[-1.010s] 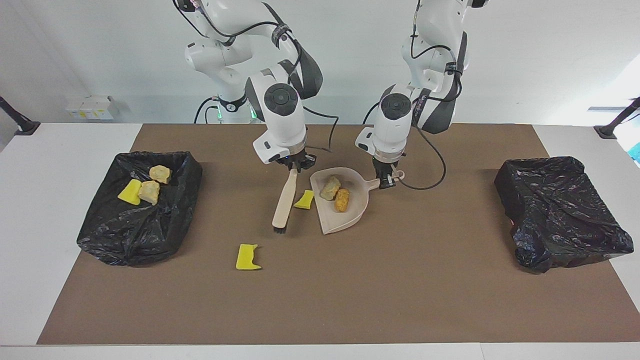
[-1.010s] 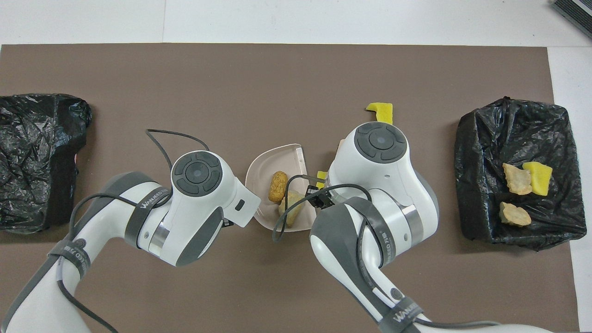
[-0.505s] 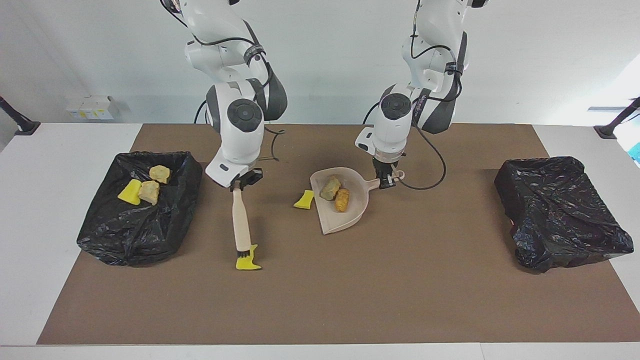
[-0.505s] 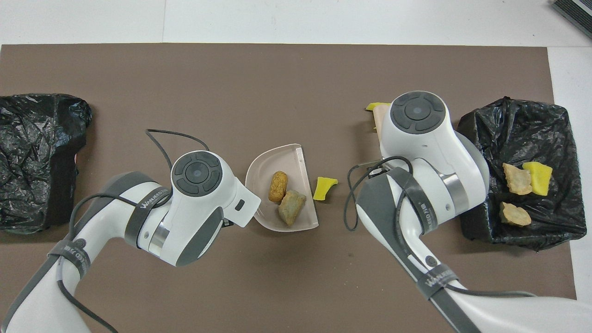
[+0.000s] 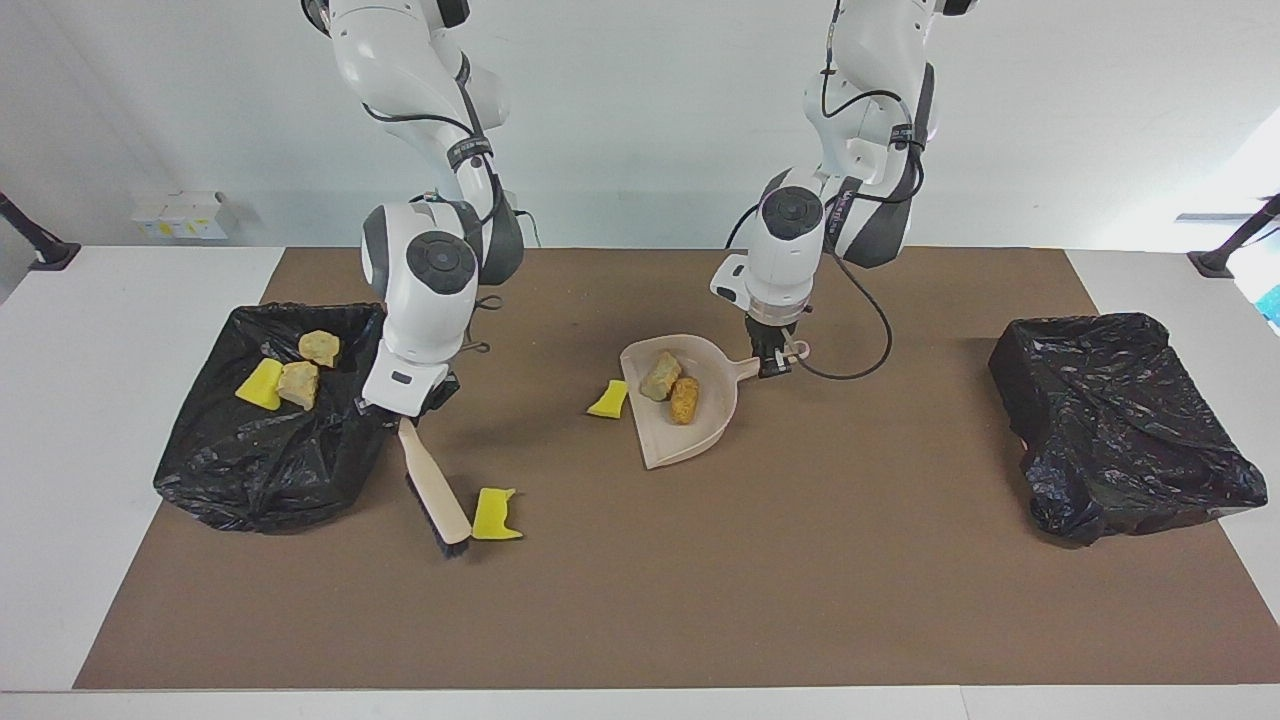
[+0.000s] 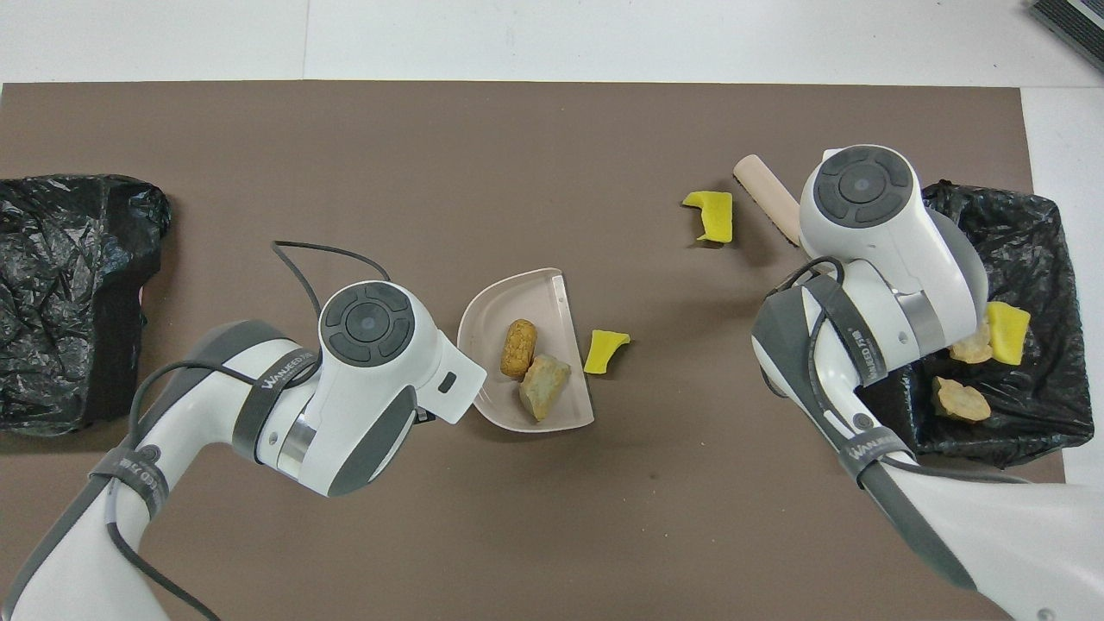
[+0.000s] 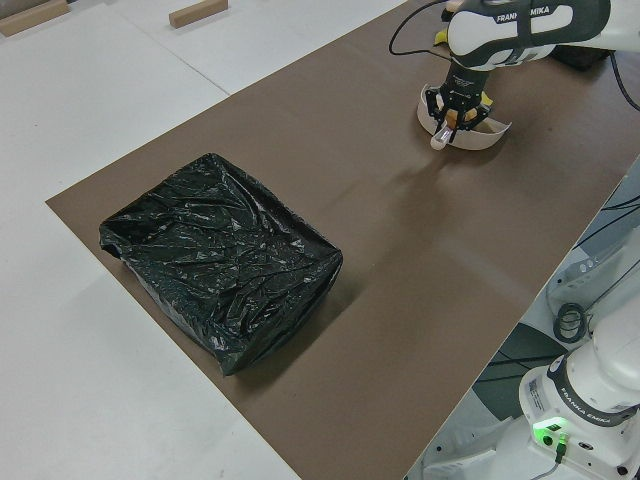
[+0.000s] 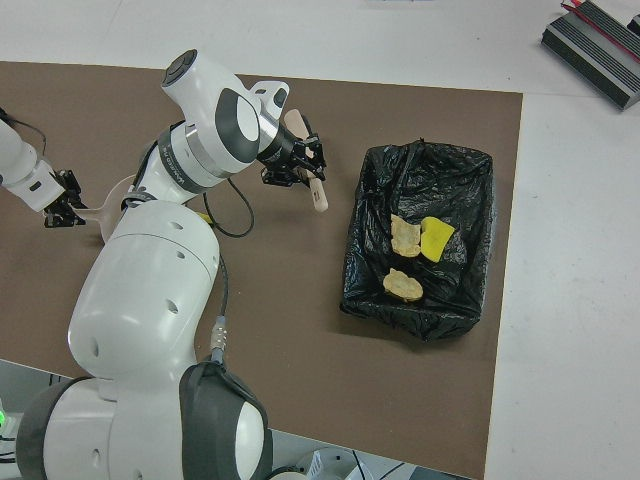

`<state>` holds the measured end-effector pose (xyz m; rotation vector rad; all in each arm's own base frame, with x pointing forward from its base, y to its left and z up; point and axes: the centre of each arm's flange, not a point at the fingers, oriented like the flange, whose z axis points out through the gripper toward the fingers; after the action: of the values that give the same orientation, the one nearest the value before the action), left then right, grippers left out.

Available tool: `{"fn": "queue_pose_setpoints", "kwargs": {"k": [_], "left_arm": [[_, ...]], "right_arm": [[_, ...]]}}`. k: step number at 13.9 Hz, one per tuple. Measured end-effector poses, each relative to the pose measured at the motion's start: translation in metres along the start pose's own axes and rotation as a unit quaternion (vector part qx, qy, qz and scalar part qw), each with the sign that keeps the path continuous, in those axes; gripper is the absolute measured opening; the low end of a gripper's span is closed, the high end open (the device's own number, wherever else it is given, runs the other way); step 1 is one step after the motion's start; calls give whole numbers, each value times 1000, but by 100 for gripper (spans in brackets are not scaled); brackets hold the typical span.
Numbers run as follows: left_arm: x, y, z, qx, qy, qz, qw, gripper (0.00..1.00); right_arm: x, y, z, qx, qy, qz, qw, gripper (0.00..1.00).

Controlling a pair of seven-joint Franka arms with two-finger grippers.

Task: Sweep and dump trash in bin
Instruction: 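Sweep the farther yellow sponge toward the dustpan with the right gripper's brush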

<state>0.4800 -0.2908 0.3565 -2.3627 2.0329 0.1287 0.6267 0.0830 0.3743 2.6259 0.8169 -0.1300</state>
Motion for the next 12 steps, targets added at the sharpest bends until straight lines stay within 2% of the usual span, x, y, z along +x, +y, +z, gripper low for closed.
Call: {"fn": "queue_pose_setpoints", "kwargs": {"k": [4,7,10,12], "left_arm": [[0,0,0,0,0,0,1000,31],[0,0,0,0,0,0,1000,31],[0,0,0,0,0,0,1000,31],[0,0,0,0,0,0,1000,31]], "right_arm": [[15,-9,18,-1,5,-17,1000,25],[25,-26,11,-1,12,-34,999,25],[37,-74,-3,-2,13,-72,997,25],[32,-113,-11,10,7,-71,997,25]]}}
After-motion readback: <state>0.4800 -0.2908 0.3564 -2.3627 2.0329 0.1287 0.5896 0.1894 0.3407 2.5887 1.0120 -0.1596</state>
